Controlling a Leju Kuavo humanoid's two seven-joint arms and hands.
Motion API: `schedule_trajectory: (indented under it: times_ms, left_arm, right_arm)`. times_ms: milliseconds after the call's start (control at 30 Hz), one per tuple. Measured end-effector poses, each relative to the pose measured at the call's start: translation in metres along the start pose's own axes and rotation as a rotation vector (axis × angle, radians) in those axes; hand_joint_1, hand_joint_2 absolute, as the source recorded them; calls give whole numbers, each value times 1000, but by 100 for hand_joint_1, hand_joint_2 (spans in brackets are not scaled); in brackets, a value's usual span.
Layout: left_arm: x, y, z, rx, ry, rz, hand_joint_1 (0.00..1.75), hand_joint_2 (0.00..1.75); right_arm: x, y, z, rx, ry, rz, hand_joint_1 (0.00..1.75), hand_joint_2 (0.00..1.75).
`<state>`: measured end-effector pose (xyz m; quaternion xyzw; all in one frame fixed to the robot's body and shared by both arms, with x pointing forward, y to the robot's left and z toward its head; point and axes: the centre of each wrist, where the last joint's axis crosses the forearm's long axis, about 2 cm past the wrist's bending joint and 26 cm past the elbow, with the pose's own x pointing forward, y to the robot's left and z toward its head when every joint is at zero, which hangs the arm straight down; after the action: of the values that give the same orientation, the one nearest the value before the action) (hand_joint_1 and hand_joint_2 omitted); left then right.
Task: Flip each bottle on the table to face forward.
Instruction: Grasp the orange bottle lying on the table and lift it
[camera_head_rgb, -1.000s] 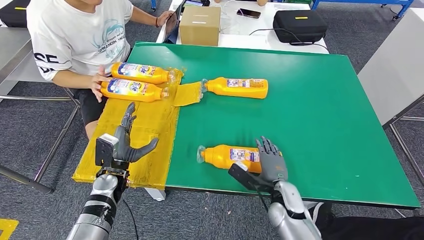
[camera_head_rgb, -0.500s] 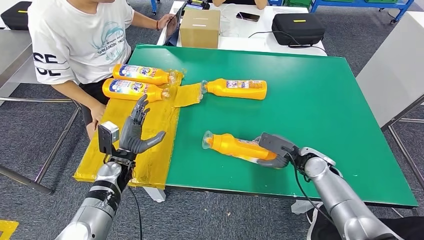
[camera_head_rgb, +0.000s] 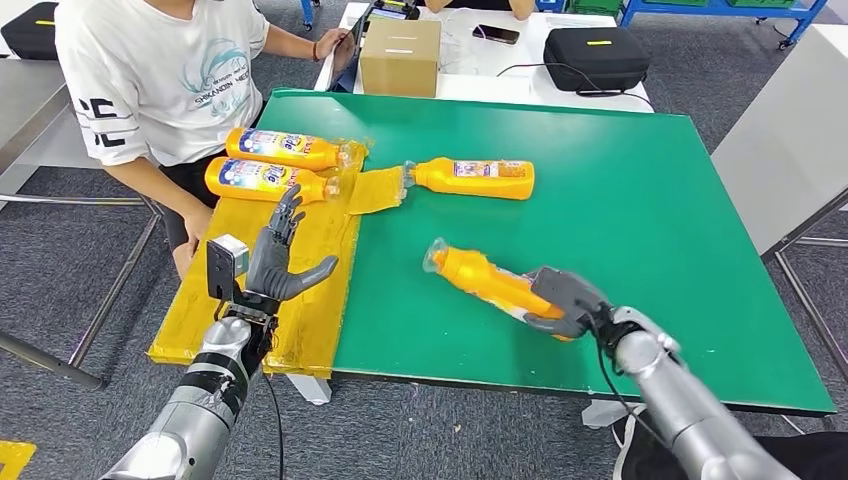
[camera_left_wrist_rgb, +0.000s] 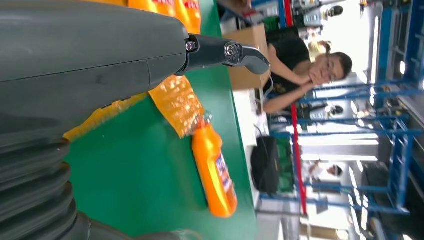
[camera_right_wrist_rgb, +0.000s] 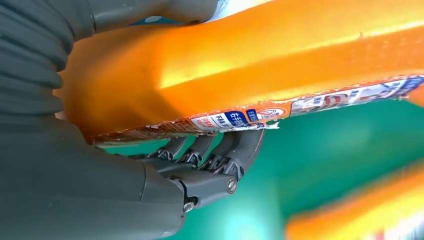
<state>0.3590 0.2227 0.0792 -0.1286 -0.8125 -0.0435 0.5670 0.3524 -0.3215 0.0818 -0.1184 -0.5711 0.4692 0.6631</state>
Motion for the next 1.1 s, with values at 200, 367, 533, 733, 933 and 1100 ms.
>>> schedule_trajectory:
  times_ms: [200, 367, 533, 733, 933, 1100]
  left_arm:
    - [0, -4, 2, 39, 27, -52, 0, 175]
    - [1, -14, 0, 58, 62, -50, 0, 175]
    - [1, -27, -3, 22, 98, 18, 0, 175]
    - [1, -39, -4, -49, 122, 90, 0, 175]
    - [2, -48, -4, -147, 140, 207, 0, 175]
    - [2, -59, -4, -231, 141, 230, 0, 175]
  right_arm:
    - [54, 64, -5, -245, -119, 1, 175, 175]
    - [100, 91, -11, -407, -258, -148, 175, 175]
    - [135, 101, -19, -507, -361, -271, 175, 175]
    - [161, 107, -27, -525, -414, -342, 175, 175]
    - [172, 106, -34, -546, -449, -350, 175, 175]
    - [182, 108, -44, -499, -478, -324, 175, 175]
